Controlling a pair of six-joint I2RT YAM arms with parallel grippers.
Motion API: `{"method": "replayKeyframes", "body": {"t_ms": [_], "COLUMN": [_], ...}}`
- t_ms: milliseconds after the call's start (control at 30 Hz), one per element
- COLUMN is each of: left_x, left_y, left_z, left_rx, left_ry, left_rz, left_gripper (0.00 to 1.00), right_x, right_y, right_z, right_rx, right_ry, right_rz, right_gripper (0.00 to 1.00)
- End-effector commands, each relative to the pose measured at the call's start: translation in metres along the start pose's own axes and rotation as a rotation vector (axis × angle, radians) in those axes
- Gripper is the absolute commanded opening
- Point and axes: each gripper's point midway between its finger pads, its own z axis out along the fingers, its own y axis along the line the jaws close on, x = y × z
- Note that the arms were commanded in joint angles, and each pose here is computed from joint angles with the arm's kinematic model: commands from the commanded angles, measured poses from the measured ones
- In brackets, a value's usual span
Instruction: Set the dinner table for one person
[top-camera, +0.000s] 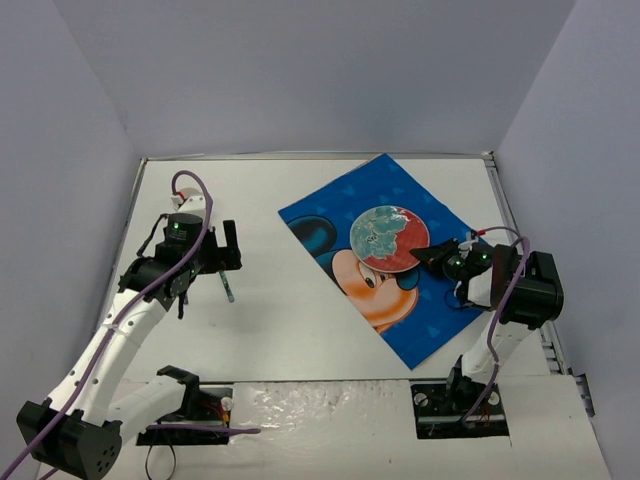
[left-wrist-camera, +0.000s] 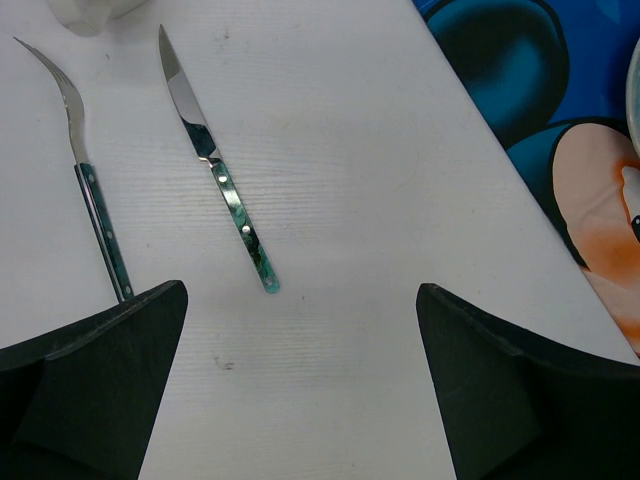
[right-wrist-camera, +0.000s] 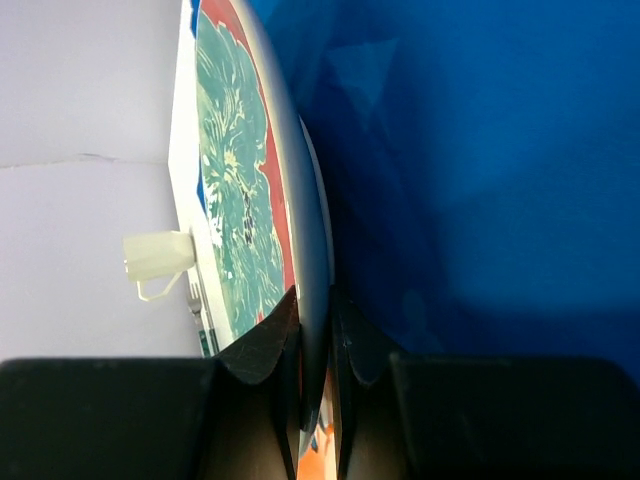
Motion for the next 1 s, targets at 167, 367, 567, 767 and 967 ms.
{"method": "replayKeyframes", "body": {"t_ms": [167, 367, 567, 767, 967], "left_x": [-0.017, -0.017, -0.018, -0.018, -0.021], "left_y": [-0.003, -0.003, -0.003, -0.003, -0.005], "left_z": [-0.007, -0.008, -0.008, -0.007, -0.006], "left_rx": [0.014, 0.013, 0.011, 0.012, 0.011], "left_ry": [-0.070, -0.070, -0.069, -0.067, -0.062], "left_rz": [0.002, 0.004, 0.005, 0.002, -0.008], "left_gripper": [0.97, 0.97, 0.97, 0.97, 0.97], "right_x": [-0.038, -0.040, -0.045, -0.063, -0.094], "right_y": [0.056, 0.046, 0.040, 0.029, 0.010], "right_z": [-0.006, -0.007, -0.010, -0.023, -0.071], "right_rx": [-0.247, -0.211, -0.127, 0.095, 0.464], "right_ry": [-0.108, -0.116, -0.122, -0.157, -0.315], "right_rz": [-0.265, -0.254, -0.277, -0.339, -0.357], "right_gripper": [0.00, 0.25, 0.67, 0.86, 0.94]}}
